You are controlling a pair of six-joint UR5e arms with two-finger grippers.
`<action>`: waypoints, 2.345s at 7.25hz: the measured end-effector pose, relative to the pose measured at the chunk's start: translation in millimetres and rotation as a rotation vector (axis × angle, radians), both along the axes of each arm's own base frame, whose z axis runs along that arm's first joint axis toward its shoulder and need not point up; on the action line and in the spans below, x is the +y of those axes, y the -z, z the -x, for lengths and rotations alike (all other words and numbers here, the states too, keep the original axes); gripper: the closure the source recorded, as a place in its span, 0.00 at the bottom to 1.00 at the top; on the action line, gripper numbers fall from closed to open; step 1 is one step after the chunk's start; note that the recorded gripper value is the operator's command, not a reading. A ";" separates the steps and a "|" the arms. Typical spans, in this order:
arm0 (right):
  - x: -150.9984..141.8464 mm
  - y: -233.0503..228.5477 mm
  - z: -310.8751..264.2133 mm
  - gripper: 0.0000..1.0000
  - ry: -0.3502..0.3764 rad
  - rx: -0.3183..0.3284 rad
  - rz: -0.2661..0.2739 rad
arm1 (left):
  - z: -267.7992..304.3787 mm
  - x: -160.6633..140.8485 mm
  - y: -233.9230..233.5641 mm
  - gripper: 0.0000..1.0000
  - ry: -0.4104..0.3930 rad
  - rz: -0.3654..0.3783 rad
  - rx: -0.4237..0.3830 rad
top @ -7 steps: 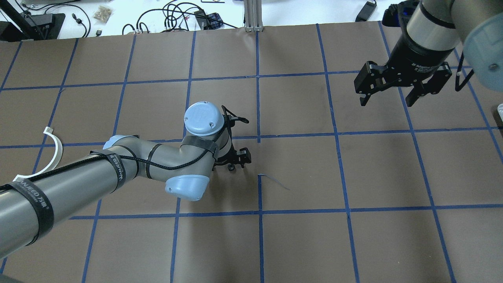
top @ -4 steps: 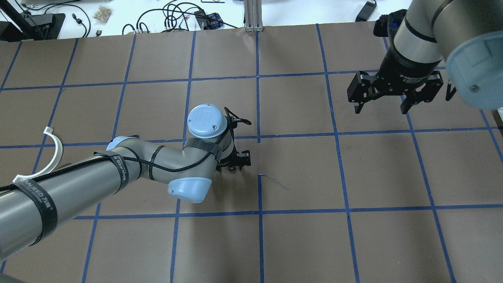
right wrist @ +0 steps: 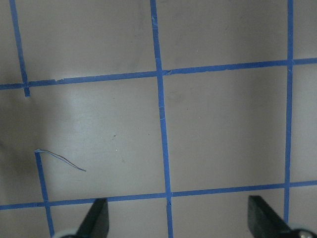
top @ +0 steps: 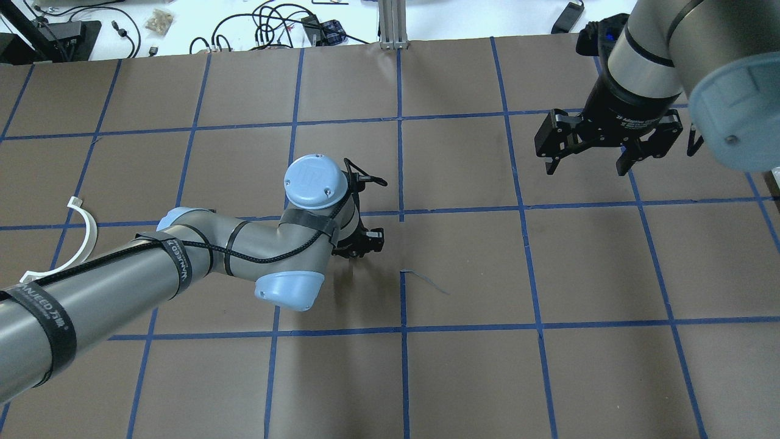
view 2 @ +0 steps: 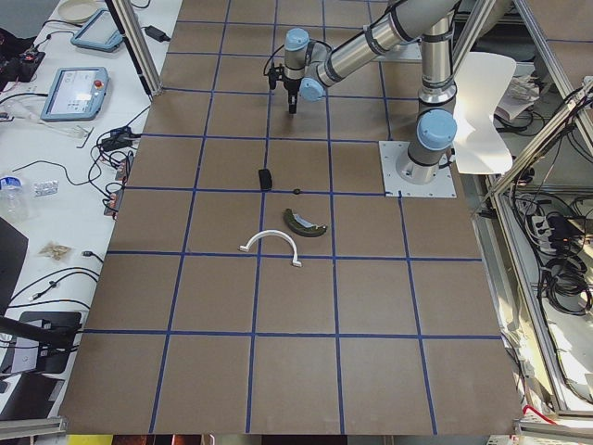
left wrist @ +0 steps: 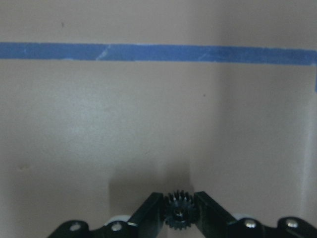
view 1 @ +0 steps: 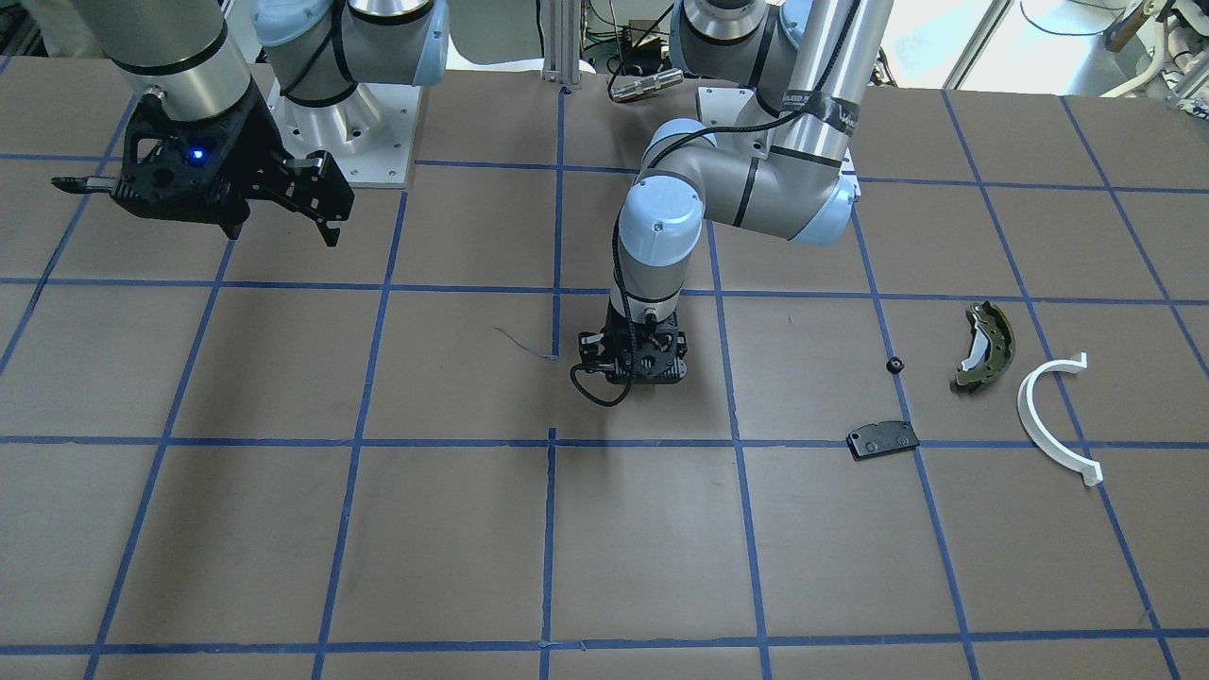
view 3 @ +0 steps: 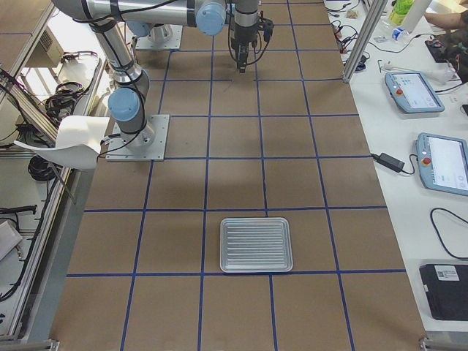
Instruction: Place bearing gear from tray to pile
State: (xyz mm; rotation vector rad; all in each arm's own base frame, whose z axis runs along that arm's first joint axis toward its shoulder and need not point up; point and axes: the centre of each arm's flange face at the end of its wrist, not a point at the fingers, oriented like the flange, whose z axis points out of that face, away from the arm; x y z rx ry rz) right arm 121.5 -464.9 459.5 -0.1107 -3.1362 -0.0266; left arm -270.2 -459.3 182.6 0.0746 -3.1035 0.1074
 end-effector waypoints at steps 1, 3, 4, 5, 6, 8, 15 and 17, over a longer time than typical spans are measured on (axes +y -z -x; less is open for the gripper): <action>0.2 0.6 0.1 0.00 0.000 -0.002 0.000 | -15.7 -9.2 -13.6 1.00 -0.019 0.022 0.003; -0.1 1.2 0.8 0.00 0.002 -0.002 0.003 | -73.5 -22.7 -38.4 1.00 0.021 0.010 -0.014; -0.1 1.4 0.9 0.00 0.002 -0.002 0.003 | -109.4 -25.1 -46.9 1.00 0.062 -0.021 -0.026; -0.2 1.5 0.8 0.00 0.002 -0.003 0.004 | -157.1 -26.5 -46.2 1.00 0.110 -0.060 -0.036; -0.3 1.6 0.8 0.00 0.003 -0.004 0.004 | -212.1 -25.7 -39.8 1.00 0.159 -0.090 -0.049; -0.8 1.2 0.8 0.00 0.003 -0.004 0.009 | -313.6 -16.4 -31.5 1.00 0.266 -0.134 -0.090; -0.7 1.8 0.8 0.00 0.001 -0.003 0.009 | -397.6 4.0 -12.4 0.04 0.299 -0.183 -0.059; -0.7 1.6 0.1 0.00 0.000 -0.005 0.010 | -390.1 -3.8 -25.3 0.03 0.307 -0.150 -0.060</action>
